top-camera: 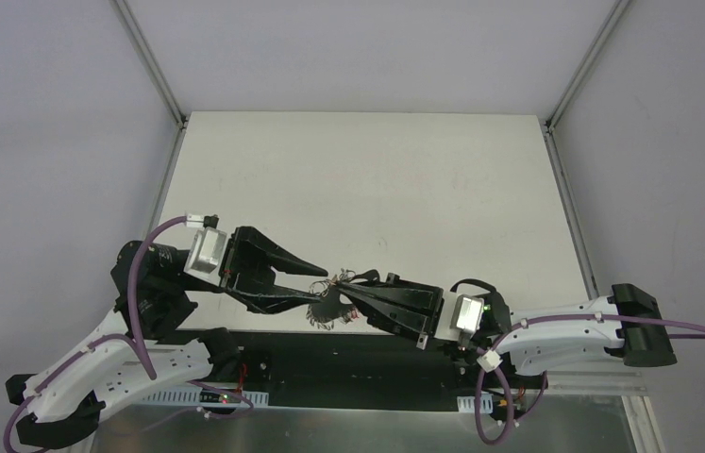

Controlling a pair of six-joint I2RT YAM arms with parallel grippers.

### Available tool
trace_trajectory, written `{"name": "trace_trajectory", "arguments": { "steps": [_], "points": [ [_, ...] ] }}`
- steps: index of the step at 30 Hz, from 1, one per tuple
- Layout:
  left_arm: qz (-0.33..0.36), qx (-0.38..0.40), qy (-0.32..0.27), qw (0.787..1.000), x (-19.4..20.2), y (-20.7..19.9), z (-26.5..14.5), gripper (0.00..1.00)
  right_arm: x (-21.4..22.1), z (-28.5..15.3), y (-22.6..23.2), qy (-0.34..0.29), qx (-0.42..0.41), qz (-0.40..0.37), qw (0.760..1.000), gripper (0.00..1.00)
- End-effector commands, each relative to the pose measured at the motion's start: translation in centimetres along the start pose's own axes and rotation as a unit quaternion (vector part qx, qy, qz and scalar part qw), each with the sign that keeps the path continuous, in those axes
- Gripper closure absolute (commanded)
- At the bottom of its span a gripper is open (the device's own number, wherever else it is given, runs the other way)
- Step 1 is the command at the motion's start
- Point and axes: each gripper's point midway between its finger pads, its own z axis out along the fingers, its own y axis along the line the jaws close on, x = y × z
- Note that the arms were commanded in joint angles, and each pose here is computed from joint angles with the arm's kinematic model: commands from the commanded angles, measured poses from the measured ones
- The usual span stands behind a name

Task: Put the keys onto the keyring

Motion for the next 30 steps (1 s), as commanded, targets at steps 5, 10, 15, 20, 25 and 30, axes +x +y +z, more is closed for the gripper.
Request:
{"name": "trace_trajectory", "arguments": {
  "steps": [5,10,15,20,25,30],
  "points": [
    [0.036,0.02,-0.03,0.999,-2.6,-0.7,0.4,0.62,-3.6,1.2,-1.3,-0.066,0.018,0.007,0.998,1.0],
    [0.034,0.024,-0.033,0.999,-2.9,-1.0,0.4,0.62,-3.7,1.1,-1.6,-0.065,0.022,0.005,0.998,1.0],
    [0.031,0.034,-0.037,0.998,-3.4,-1.7,0.2,0.62,-3.6,0.9,-1.7,-0.063,0.023,0.004,0.998,1.0],
    [0.032,0.038,-0.041,0.998,-3.8,-2.2,-0.1,0.62,-3.8,0.8,-1.7,-0.065,0.023,0.004,0.998,1.0],
    [0.041,0.024,-0.029,0.998,-3.5,-1.8,-0.3,0.62,-4.0,0.7,-1.6,-0.068,0.02,0.007,0.997,1.0],
    [0.055,0.002,-0.02,0.998,-3.0,-0.7,-0.3,0.63,-4.2,0.8,-1.4,-0.072,0.013,0.011,0.997,1.0]
  ]
}}
